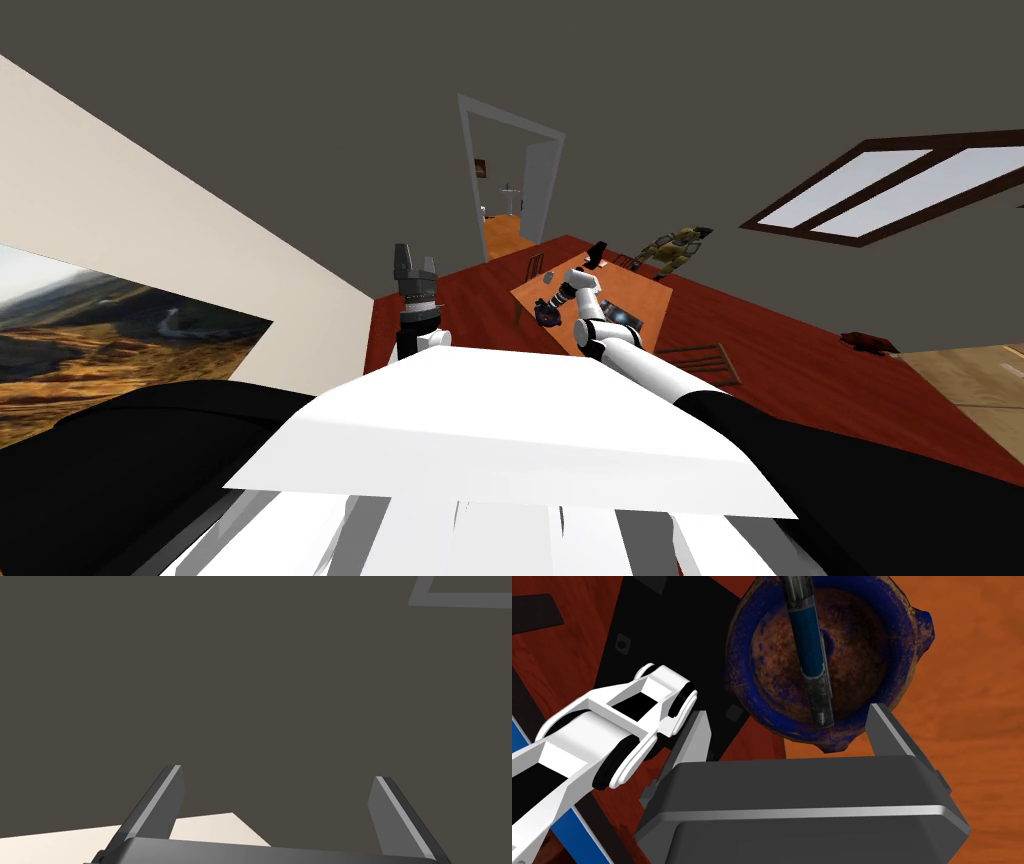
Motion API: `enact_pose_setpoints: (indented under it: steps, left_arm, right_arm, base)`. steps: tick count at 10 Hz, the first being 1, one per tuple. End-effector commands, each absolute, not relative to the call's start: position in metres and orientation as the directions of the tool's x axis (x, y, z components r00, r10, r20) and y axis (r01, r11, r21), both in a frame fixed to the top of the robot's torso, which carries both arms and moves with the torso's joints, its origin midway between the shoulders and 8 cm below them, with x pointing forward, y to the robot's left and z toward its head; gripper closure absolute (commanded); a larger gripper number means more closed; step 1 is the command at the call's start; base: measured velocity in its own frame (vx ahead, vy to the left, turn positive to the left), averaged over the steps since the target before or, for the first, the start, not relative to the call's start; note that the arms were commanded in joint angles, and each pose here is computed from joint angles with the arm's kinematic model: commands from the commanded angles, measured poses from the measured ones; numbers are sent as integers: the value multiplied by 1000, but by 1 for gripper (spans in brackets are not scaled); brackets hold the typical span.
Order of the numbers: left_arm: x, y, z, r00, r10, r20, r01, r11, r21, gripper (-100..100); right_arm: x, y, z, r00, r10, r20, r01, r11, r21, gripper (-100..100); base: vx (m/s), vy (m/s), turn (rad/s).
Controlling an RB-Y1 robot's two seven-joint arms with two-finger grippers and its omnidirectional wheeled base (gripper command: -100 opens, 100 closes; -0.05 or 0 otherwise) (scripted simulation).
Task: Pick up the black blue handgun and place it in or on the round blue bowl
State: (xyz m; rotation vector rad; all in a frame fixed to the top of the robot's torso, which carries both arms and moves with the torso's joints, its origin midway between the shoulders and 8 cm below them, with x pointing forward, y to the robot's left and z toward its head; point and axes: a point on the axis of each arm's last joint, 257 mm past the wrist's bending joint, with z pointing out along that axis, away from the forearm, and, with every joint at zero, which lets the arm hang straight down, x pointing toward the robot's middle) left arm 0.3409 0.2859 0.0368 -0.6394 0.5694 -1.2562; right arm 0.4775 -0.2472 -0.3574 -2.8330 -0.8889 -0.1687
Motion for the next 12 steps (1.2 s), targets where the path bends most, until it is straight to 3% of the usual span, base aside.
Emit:
enact_pose_setpoints:
  steps: [1,4,7,10,12]
  left_arm:
    - [341,286,37,218,-975,-44,676,184,-714,0]
    - [341,286,37,218,-975,-44,676,184,-714,0]
    - [341,286,37,218,-975,-44,676,184,-714,0]
    - [341,286,37,218,-975,-44,676,184,-714,0]
    - [341,286,37,218,-975,-44,676,184,-714,0]
  right_arm:
    - [490,-240,-349,800,577,165,596,-796,-109,-100]
    - [499,-228,-336,791,590,163,609,-784,-121,-100]
    - [513,-202,-323,723,678,131,689,-723,-58,-100]
    - [520,-194,-310,713,688,132,699,-713,-56,-100]
    - [526,-176,-303,644,761,82,763,-647,11,-100]
  base:
    - [-11,-1,-111]
    - [0,-2,25]
    - [-11,-12,-292]
    - [0,-2,-1]
    - [-11,-18,-398]
